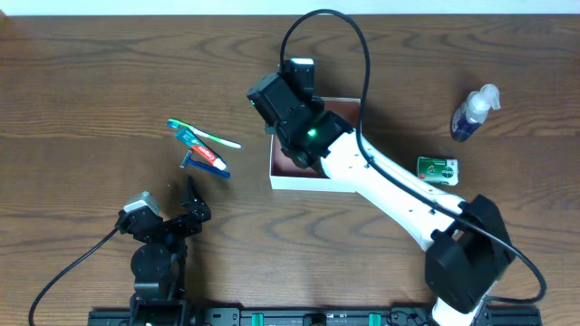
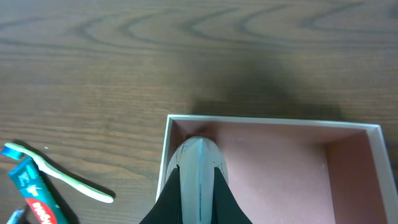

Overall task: Pack container
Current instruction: 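Lower the tube into the box's left corner and open right gripper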

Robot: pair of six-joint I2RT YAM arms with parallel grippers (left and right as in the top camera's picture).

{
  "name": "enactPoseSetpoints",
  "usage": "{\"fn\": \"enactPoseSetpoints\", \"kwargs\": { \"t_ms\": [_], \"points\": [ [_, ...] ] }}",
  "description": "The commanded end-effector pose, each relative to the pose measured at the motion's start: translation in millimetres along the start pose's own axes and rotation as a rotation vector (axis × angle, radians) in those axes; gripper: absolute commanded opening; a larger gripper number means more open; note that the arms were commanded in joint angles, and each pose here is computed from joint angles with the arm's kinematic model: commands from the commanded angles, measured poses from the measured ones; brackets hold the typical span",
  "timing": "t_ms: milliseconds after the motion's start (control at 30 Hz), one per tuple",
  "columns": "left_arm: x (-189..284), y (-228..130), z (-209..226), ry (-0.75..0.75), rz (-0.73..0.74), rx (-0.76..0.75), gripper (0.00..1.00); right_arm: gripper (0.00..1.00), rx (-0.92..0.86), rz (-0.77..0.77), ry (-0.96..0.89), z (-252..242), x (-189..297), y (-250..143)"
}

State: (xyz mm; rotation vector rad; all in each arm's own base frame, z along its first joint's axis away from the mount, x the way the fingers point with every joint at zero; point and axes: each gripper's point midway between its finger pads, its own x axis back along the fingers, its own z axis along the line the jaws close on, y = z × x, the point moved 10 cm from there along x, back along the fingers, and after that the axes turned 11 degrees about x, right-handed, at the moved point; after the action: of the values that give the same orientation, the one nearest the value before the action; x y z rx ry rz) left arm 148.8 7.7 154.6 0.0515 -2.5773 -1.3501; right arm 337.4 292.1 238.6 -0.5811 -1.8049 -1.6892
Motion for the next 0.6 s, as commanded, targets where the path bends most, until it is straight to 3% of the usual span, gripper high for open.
{"fn": "enactPoseSetpoints", "kwargs": {
  "t_ms": [0, 100, 167, 233, 300, 567],
  "points": [
    [-1.8, -10.8, 8.5, 0.039, 0.040, -0.019, 0.98, 0.01, -0.035, -0.045, -0.032, -2.1, 0.4, 9.7],
    [-1.8, -10.8, 8.5, 0.039, 0.040, -0.019, 0.98, 0.02, -0.036, -0.047, -0.032, -2.0, 0.4, 10.0],
    [-1.8, -10.8, 8.5, 0.039, 0.040, -0.019, 0.98, 0.14, -0.038, -0.049, -0.033, -2.9, -0.1, 10.8],
    [-1.8, -10.8, 8.5, 0.039, 0.040, -0.019, 0.98, 0.35, -0.040, -0.049, -0.037, -3.8, -0.7, 11.1],
    [-1.8, -10.8, 8.5, 0.039, 0.040, -0.019, 0.98, 0.49, -0.037, -0.050, -0.039, -4.6, -1.0, 11.4],
    [-1.8, -10.8, 8.5, 0.039, 0.040, -0.019, 0.98, 0.73, -0.033, -0.051, -0.049, -9.8, -3.4, 13.9]
  ]
}}
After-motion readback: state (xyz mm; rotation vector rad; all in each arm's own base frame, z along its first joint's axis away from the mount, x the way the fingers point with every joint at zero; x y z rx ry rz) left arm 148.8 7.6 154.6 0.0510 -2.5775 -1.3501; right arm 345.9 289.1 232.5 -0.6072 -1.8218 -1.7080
